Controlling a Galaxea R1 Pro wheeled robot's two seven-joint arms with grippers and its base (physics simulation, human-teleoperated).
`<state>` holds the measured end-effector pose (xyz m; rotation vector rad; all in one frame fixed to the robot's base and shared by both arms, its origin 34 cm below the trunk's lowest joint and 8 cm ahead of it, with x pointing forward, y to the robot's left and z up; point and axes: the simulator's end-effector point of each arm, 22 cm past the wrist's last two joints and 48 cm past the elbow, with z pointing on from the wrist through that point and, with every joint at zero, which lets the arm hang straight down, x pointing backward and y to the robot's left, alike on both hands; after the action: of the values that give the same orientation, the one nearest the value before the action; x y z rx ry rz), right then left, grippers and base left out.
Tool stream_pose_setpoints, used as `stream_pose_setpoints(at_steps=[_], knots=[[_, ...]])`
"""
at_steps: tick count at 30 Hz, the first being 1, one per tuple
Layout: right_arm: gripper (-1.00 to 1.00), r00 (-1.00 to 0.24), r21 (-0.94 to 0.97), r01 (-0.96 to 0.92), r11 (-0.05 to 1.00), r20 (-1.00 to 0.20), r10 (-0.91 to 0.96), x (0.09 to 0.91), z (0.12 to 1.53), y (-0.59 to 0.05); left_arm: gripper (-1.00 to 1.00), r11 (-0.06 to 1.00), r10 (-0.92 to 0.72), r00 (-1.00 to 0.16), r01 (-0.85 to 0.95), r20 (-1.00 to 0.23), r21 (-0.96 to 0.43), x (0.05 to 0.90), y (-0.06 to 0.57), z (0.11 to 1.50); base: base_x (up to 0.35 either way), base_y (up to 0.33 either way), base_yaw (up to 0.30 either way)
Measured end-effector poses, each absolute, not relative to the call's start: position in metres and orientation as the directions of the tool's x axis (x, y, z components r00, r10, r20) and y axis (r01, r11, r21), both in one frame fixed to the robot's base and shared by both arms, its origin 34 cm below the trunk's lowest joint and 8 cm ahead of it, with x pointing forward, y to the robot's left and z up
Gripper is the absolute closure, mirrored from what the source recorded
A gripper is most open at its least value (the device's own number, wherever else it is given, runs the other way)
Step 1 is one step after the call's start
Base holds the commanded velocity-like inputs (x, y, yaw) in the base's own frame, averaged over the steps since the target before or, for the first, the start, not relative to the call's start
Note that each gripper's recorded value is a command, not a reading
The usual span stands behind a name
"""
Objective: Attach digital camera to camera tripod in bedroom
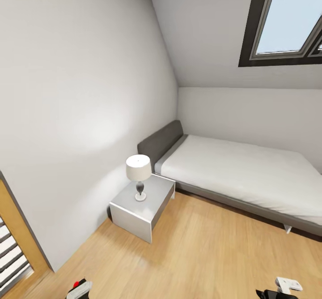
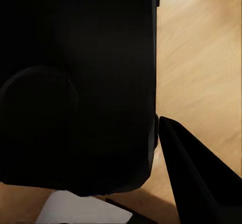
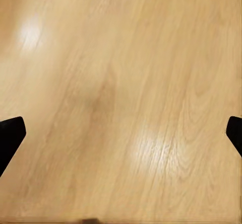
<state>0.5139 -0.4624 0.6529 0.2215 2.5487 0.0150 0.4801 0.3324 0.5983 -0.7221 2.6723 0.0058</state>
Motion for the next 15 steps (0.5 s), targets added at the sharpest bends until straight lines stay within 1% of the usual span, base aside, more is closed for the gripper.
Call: stream_pose_setpoints(at_steps=[2, 4, 8, 10, 11, 12, 15], knots=[[-1.0, -0.824, 0.049, 0.15, 0.987, -0.546, 0.153, 0.511, 0.653, -0.46, 1.0, 0.868, -0.486, -0.805, -0.489, -0.34, -0.083, 0.467, 0.331, 0.595, 0.0, 0.0, 0.0], [-1.0, -0.854, -0.016, 0.169, 0.985, -0.501, 0.138, 0.478, 0.638, -0.47, 1.0, 0.867, -0.488, -0.827, -0.497, -0.279, -0.044, 0.412, 0.33, 0.576, 0.0, 0.0, 0.0], [-1.0, -0.897, -0.099, 0.183, 0.978, -0.423, 0.125, 0.415, 0.617, -0.479, 1.0, 0.87, -0.484, -0.837, -0.491, -0.255, -0.04, 0.39, 0.323, 0.573, 0.0, 0.0, 0.0], [-1.0, -0.92, -0.127, 0.18, 0.975, -0.374, 0.121, 0.378, 0.6, -0.47, 1.0, 0.871, -0.483, -0.843, -0.49, -0.237, -0.036, 0.376, 0.317, 0.569, 0.0, 0.0, 0.0], [-1.0, -0.94, -0.131, 0.168, 0.977, -0.319, 0.119, 0.339, 0.58, -0.44, 1.0, 0.871, -0.485, -0.848, -0.489, -0.211, -0.039, 0.36, 0.305, 0.563, 0.0, 0.0, 0.0], [-1.0, -0.951, -0.116, 0.155, 0.981, -0.288, 0.116, 0.317, 0.569, -0.418, 1.0, 0.874, -0.481, -0.853, -0.483, -0.201, -0.042, 0.354, 0.298, 0.561, 0.0, 0.0, 0.0], [-1.0, -0.96, -0.103, 0.124, 0.987, -0.263, 0.093, 0.299, 0.56, -0.394, 1.0, 0.879, -0.475, -0.86, -0.475, -0.186, -0.049, 0.347, 0.286, 0.558, 0.0, 0.0, 0.0]])
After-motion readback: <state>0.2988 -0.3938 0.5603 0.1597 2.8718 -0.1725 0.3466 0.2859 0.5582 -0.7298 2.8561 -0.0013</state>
